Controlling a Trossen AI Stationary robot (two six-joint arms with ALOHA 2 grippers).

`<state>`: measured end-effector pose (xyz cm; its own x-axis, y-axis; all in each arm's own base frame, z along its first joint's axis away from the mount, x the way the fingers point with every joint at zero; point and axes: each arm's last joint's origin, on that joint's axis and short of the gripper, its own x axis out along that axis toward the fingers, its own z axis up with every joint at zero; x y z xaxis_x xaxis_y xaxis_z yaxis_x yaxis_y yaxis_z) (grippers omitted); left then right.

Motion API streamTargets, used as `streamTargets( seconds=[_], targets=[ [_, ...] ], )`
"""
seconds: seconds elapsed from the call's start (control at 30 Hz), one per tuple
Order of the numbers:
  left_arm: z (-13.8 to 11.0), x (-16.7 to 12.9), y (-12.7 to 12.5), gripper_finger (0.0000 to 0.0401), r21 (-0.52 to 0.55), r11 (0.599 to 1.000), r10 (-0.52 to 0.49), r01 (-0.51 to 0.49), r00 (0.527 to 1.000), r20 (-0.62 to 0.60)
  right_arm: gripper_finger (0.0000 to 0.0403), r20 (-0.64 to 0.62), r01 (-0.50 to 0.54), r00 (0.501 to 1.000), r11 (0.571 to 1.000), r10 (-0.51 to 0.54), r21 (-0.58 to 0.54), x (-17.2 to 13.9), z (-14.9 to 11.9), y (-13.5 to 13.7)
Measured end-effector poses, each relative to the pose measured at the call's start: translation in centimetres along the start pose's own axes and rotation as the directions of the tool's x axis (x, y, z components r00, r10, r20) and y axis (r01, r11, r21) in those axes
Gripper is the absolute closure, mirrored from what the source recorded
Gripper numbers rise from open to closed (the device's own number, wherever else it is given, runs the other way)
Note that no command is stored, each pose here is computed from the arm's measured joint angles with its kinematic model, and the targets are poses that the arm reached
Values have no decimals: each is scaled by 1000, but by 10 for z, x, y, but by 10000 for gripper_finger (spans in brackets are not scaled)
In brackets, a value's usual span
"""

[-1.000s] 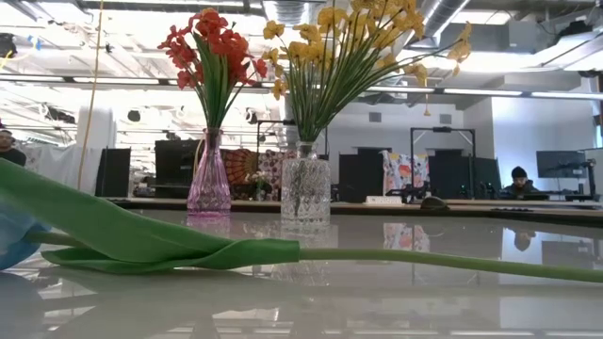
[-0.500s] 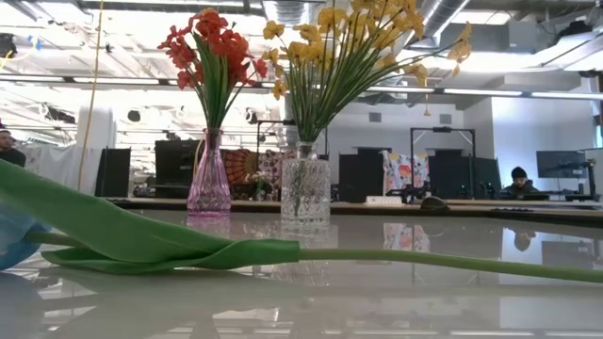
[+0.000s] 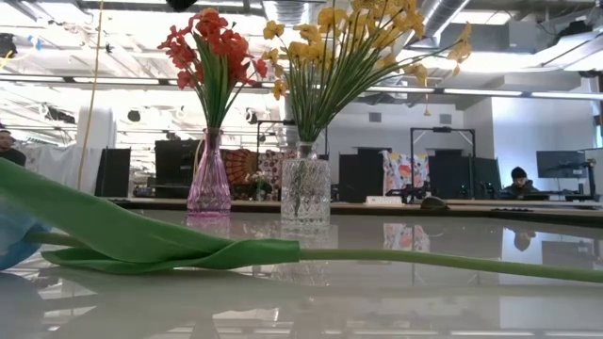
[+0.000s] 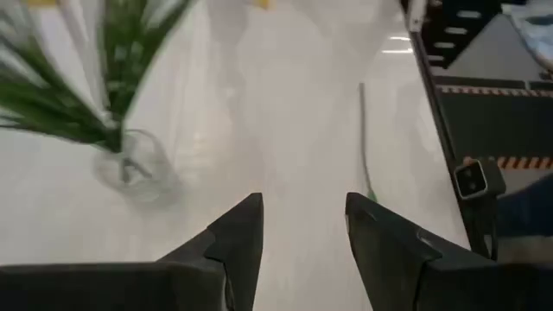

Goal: Sort flowers into vase by color
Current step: Put the top white tulip into the transparent vase

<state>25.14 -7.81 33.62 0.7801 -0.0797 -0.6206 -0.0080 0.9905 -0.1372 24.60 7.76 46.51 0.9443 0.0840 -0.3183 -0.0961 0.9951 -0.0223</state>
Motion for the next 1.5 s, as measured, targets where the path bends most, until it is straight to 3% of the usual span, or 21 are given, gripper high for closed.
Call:
streamTargets(
  seconds=[0.13,0.27,0.37,0.47,0.6,0.7,0.93,1.17,1.5],
  targets=[
    [-17,19,2,248,-9,1000,-24,24,999,21,376,-12,12,1000,1000,-12,-14,4,-1,-1],
    [-22,33,11,248,3,993,-120,121,982,143,373,59,35,998,999,-35,-9,6,6,-9],
    [-32,45,21,248,-9,988,-149,154,969,197,372,124,-28,992,999,24,29,19,12,-14],
    [-47,55,32,248,-32,993,-102,112,970,221,375,100,-55,994,998,52,29,39,8,-15],
    [-68,66,49,248,-82,996,40,-24,977,208,375,43,18,999,998,-20,57,67,-1,-27],
    [-75,69,57,248,-127,990,91,-67,977,195,374,-5,72,997,995,-72,64,86,-9,-39],
    [-77,70,60,248,-159,985,96,-66,977,188,373,-130,143,982,988,-134,61,120,-31,-57],
    [-77,70,61,248,-177,981,115,-81,975,191,376,-272,358,894,932,-357,-47,133,-52,-63],
    [-78,70,62,248,-178,979,131,-98,974,184,376,-332,379,873,926,-358,-2,140,-62,-67]
  ],
)
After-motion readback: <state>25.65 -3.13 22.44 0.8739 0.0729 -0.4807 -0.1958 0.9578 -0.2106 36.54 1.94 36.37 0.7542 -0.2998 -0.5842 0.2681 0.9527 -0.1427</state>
